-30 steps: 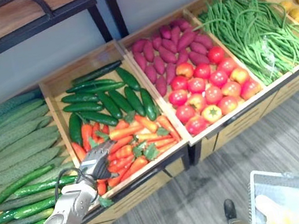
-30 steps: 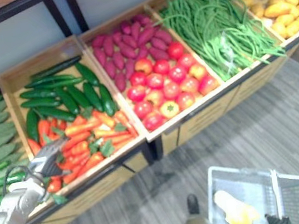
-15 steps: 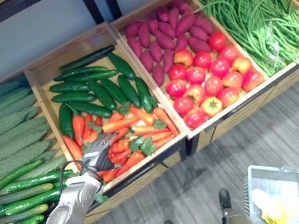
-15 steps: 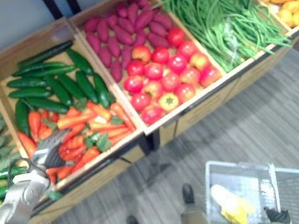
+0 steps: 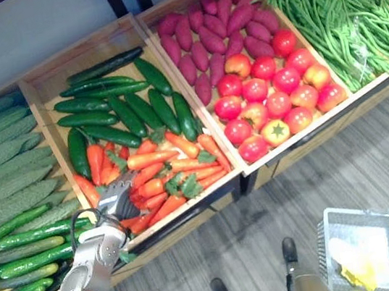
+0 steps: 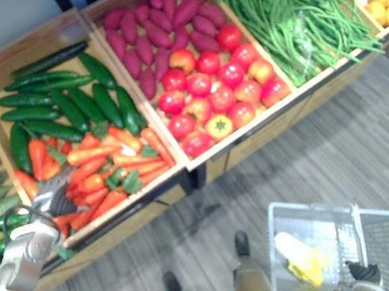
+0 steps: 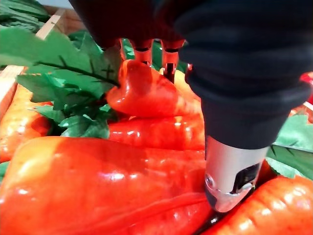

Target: Pick vegetable in the basket

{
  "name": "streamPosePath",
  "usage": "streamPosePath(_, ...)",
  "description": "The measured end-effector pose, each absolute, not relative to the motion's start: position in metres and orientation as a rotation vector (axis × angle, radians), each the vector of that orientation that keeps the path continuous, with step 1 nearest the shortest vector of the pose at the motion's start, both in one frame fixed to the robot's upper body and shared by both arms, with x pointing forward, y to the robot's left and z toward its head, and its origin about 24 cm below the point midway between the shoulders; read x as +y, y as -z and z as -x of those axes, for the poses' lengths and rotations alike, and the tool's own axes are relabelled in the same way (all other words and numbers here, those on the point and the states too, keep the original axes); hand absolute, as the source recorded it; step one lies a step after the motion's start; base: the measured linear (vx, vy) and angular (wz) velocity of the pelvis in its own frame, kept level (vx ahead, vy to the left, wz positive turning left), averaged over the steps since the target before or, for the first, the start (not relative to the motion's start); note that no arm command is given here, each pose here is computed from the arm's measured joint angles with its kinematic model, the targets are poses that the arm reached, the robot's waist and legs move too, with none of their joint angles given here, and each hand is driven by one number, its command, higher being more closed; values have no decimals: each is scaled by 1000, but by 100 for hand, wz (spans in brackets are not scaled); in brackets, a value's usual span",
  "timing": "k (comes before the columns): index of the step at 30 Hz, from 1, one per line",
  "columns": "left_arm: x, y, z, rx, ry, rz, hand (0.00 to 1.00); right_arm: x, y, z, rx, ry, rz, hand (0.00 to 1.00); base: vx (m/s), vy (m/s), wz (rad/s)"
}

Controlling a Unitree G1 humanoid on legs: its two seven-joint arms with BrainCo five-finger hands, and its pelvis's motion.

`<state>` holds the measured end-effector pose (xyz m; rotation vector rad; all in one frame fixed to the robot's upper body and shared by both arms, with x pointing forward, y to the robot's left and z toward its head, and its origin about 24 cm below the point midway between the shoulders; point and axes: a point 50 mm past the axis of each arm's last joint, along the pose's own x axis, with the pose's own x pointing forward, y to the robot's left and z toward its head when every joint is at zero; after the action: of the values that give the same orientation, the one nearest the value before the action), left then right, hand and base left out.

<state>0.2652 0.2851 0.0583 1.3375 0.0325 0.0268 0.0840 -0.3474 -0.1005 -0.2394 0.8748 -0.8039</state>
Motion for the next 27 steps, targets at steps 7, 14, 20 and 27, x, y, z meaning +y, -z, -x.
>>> streamPosePath(7, 294, -64, -267, 53, -103, -1326, 100, -347, 100, -86, 870, 802, 237, 100, -21, -13, 0)
streamPosePath(14, 300, -78, -272, 17, -206, -1306, 100, -347, 100, -89, 871, 801, 233, 100, 0, 0, 0)
streamPosePath(20, 298, -80, -274, 8, -204, -1326, 100, -347, 100, -90, 868, 800, 233, 100, 0, 0, 0)
streamPosePath(27, 295, -84, -273, -3, -205, -1329, 100, -347, 100, -90, 868, 800, 232, 100, 0, 0, 0)
